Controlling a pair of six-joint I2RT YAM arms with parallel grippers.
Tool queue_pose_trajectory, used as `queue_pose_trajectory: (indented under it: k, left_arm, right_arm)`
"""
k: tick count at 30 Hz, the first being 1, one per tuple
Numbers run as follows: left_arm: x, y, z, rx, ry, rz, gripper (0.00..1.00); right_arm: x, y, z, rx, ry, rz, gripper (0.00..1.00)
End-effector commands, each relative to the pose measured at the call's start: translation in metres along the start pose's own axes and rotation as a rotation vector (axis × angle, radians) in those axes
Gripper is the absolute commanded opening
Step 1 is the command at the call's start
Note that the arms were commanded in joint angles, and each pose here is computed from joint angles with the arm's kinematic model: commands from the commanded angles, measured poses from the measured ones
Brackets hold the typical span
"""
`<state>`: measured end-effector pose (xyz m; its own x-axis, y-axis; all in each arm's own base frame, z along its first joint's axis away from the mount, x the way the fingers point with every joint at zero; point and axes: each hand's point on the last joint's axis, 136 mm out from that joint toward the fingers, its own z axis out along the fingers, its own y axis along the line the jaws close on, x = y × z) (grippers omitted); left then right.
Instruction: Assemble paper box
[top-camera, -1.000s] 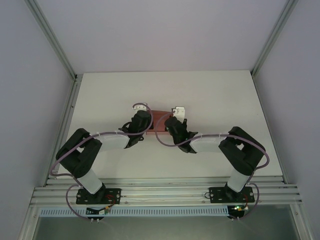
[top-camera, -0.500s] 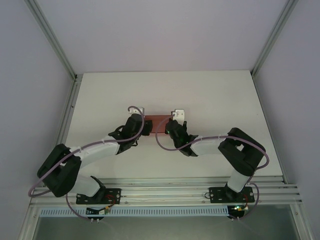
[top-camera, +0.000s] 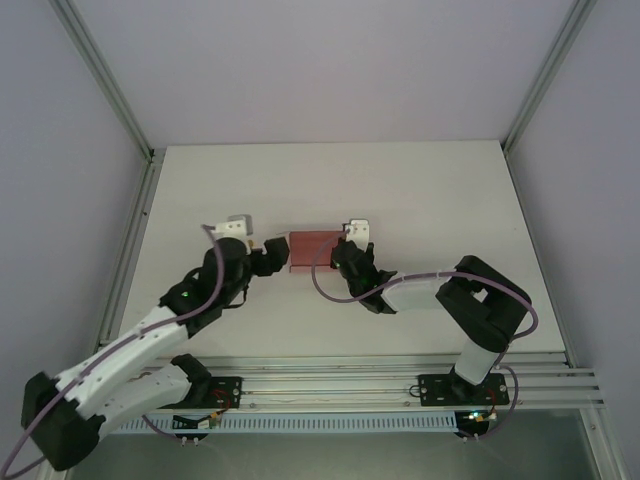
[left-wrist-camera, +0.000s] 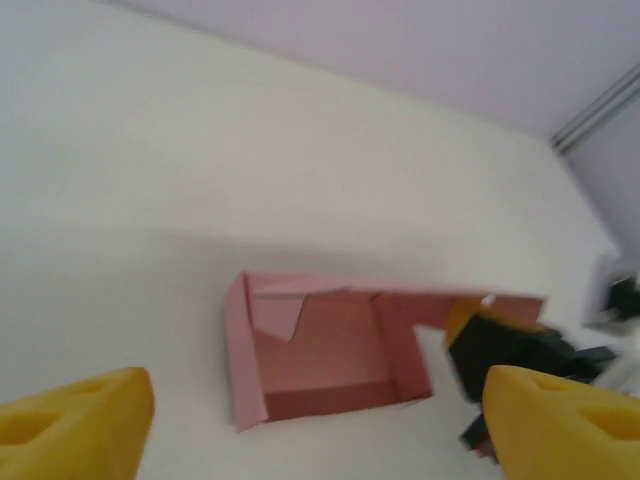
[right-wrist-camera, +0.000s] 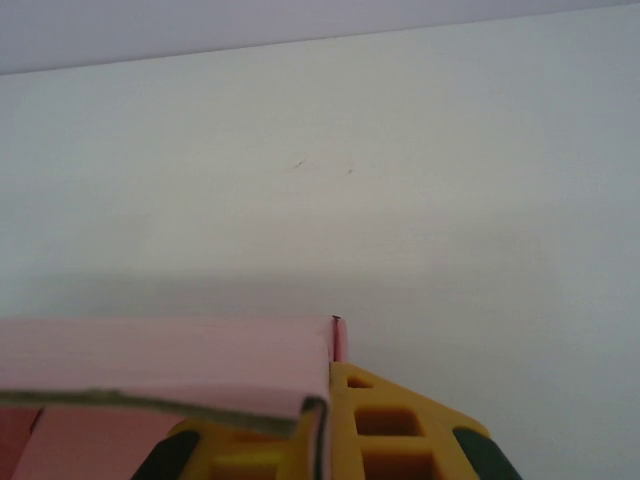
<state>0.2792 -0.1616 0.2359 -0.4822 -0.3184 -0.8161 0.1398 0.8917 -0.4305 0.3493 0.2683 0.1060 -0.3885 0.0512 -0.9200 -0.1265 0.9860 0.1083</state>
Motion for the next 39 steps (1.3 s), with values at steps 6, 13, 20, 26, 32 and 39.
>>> queue_pose_trajectory:
  k: [6, 13, 20, 26, 32, 39]
  left_arm:
    - [0.002, 0.027, 0.034, -0.308, 0.275, -0.130, 1.00]
    - [0.041, 0.022, 0.105, -0.305, 0.484, -0.167, 1.00]
    - [0.081, 0.044, 0.114, -0.345, 0.547, -0.169, 0.84]
    - [0.125, 0.056, 0.120, -0.333, 0.638, -0.175, 0.70]
    - [0.143, 0.064, 0.125, -0.344, 0.661, -0.172, 0.66]
    - [0.160, 0.071, 0.129, -0.340, 0.688, -0.174, 0.60]
  right_arm:
    - [0.061, -0.003, -0.008, -0.055, 0.167, -0.159, 0.07]
    - [0.062, 0.002, -0.008, -0.082, 0.167, -0.169, 0.13]
    - [0.061, 0.007, -0.029, -0.155, 0.244, -0.158, 0.46]
    - [0.055, -0.001, -0.067, -0.216, 0.331, -0.132, 0.80]
    - [0.041, 0.013, -0.110, -0.424, 0.367, -0.152, 1.00]
    - [0.009, 0.004, -0.063, -0.377, 0.475, 0.009, 1.00]
